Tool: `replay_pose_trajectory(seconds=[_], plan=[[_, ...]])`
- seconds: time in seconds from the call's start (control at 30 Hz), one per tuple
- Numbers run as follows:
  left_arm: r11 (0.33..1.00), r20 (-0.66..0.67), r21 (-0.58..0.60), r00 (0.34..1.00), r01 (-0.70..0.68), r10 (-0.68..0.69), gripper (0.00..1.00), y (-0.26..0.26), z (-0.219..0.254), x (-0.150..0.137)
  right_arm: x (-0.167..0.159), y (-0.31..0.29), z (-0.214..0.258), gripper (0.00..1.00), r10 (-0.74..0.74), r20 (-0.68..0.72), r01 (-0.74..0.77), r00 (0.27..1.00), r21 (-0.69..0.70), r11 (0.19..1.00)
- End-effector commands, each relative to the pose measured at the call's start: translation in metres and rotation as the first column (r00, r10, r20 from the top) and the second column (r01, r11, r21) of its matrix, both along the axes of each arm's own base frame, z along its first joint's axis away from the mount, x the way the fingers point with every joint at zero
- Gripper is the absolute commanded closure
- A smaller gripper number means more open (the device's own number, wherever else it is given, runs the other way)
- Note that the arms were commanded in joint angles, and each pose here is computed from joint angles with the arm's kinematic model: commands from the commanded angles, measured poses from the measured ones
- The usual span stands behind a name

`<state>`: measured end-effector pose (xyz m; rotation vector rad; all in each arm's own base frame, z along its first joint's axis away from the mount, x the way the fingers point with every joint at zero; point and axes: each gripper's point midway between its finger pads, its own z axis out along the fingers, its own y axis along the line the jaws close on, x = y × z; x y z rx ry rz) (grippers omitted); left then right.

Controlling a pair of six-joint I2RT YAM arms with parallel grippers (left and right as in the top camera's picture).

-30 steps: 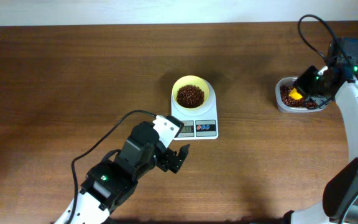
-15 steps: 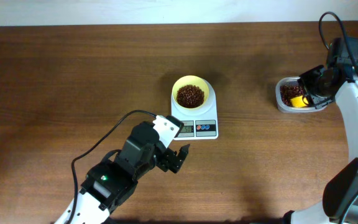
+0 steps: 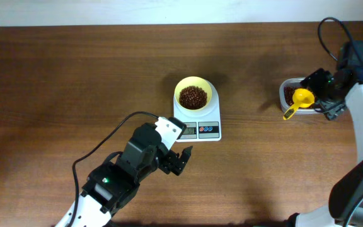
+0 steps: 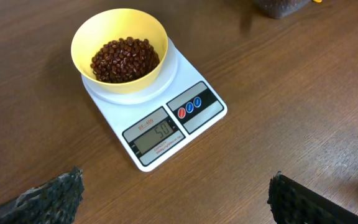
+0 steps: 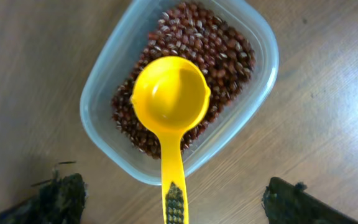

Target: Scoop item into bowl and weigh 50g on scale

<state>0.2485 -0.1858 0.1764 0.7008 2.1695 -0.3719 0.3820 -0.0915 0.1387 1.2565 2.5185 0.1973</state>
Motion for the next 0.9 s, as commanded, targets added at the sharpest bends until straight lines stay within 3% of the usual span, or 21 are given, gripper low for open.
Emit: replay_pose_trajectory(seconds=[0.0,0.1,0.23,0.3,0.4,0.87], plan=[[1.0,0.004,0.004,1.0,0.015,-0.015,0.01,-0.001,-0.001,-0.001,0.011,-0.004,0.046,0.01,0.253,0.129,-0.251,0.959,-0.033,0.967],[1.0,0.003,0.004,1.0,0.015,-0.015,0.01,-0.001,-0.001,-0.001,-0.01,-0.01,0.082,0.01,0.493,0.091,-0.483,0.865,-0.11,0.868],[1.0,0.004,0.004,1.0,0.015,-0.015,0.01,-0.001,-0.001,-0.001,-0.041,0.001,0.121,0.01,0.701,0.008,-0.691,0.713,-0.166,0.704],[1.0,0.004,0.004,1.0,0.015,-0.015,0.01,-0.001,-0.001,-0.001,-0.054,0.004,0.138,0.01,0.741,-0.019,-0.732,0.671,-0.18,0.657],[1.0,0.004,0.004,1.0,0.015,-0.015,0.01,-0.001,-0.001,-0.001,-0.069,-0.004,0.148,0.01,0.725,-0.091,-0.726,0.683,-0.191,0.66],[1.0,0.003,0.004,1.0,0.015,-0.015,0.01,-0.001,-0.001,-0.001,-0.068,-0.004,0.146,0.01,0.725,-0.092,-0.727,0.682,-0.187,0.661]])
